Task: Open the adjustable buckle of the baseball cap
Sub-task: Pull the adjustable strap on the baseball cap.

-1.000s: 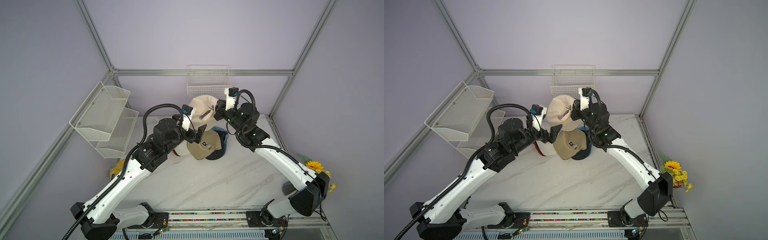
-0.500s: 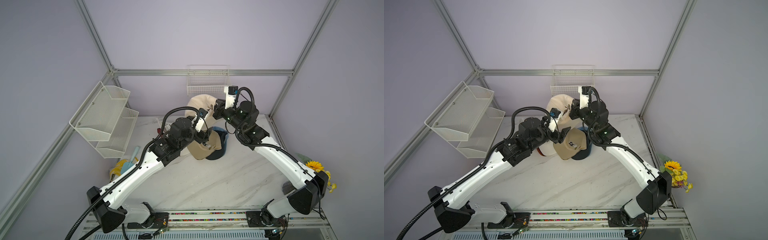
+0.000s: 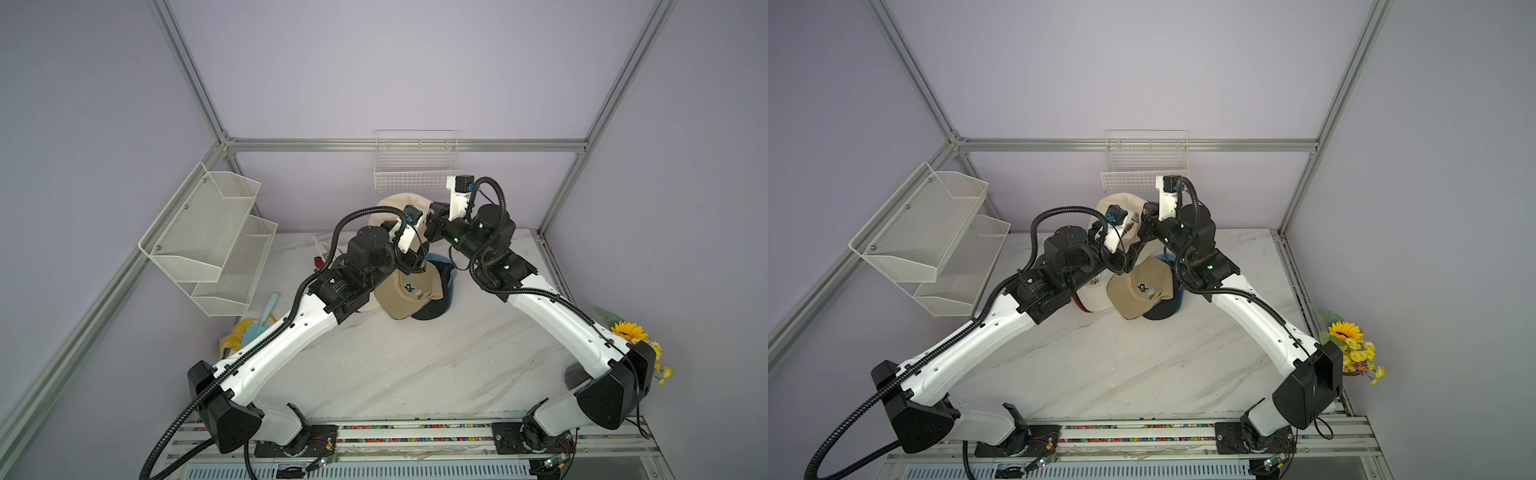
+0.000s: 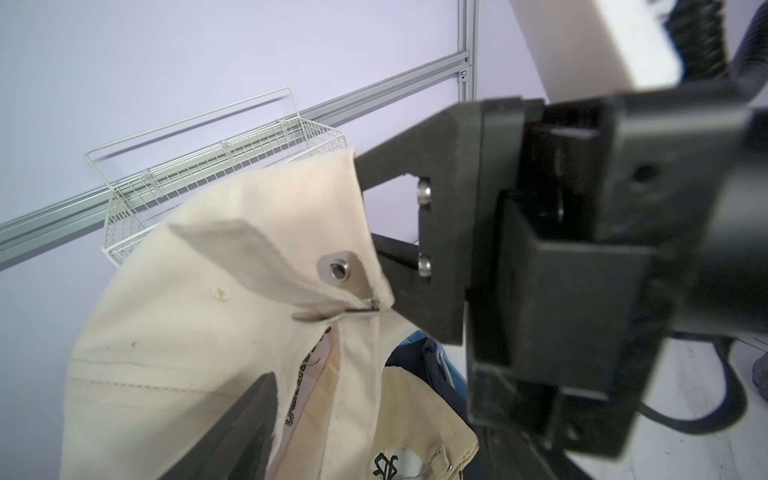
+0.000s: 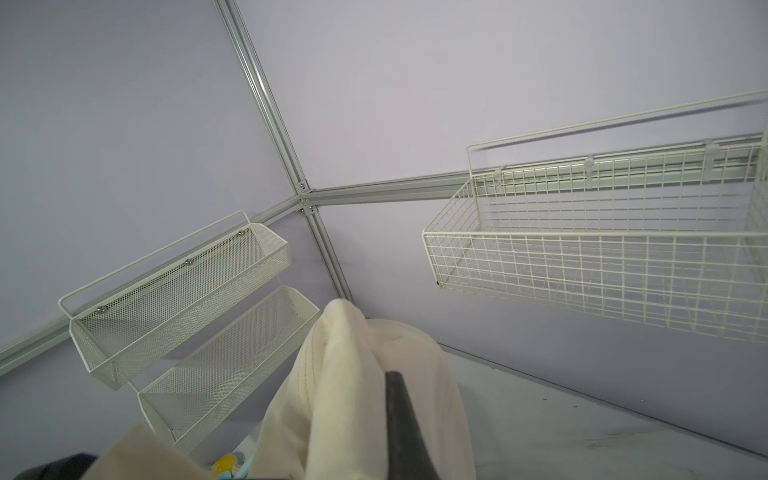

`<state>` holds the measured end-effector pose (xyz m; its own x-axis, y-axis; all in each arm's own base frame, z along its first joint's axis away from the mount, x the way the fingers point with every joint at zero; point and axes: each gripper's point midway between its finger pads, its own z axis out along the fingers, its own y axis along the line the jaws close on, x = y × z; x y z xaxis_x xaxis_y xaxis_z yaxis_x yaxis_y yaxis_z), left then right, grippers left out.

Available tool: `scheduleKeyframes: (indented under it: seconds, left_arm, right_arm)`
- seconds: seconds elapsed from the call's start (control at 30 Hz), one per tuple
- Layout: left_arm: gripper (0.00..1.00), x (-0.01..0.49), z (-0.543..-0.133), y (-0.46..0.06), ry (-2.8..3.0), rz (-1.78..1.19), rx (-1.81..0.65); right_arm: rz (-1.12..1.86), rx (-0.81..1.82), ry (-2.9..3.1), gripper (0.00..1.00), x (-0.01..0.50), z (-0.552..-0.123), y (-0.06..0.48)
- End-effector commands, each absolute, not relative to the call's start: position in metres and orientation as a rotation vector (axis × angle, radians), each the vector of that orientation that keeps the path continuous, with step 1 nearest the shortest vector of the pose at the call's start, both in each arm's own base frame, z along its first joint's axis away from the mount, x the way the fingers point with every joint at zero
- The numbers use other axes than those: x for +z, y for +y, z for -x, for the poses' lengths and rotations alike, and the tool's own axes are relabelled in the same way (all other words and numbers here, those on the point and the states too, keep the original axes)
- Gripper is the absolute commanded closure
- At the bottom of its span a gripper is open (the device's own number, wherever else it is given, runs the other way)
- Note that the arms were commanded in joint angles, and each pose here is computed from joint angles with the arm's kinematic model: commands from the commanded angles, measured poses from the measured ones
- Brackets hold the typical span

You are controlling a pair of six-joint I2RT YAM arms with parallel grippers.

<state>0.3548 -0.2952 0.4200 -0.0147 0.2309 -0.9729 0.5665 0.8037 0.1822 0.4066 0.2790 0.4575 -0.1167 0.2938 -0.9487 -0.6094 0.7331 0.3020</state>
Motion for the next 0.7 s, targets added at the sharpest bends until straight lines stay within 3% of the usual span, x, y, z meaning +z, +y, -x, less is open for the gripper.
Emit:
scheduleKeyframes:
  seconds: [0.0,0.3,0.67]
  left_arm:
    - [0.31,0.445,-0.361,-0.297,1.527,-0.617,-0.283]
    - [0.64,0.443,-0.367,-0.295,1.544,-0.606,-0.245]
    - [0.84,0.451,-0.363,-0.285,1.498,-0.558,-0.236]
  right_arm:
    - [0.255,0.823,1.429,1.0,0.483,-0.391,0.272]
    - [0.252,0.817,1.406,1.0,0.491,-0.383,0.265]
    - [0.267,0.806,1.457,1.0,0.471,-0.386,0.268]
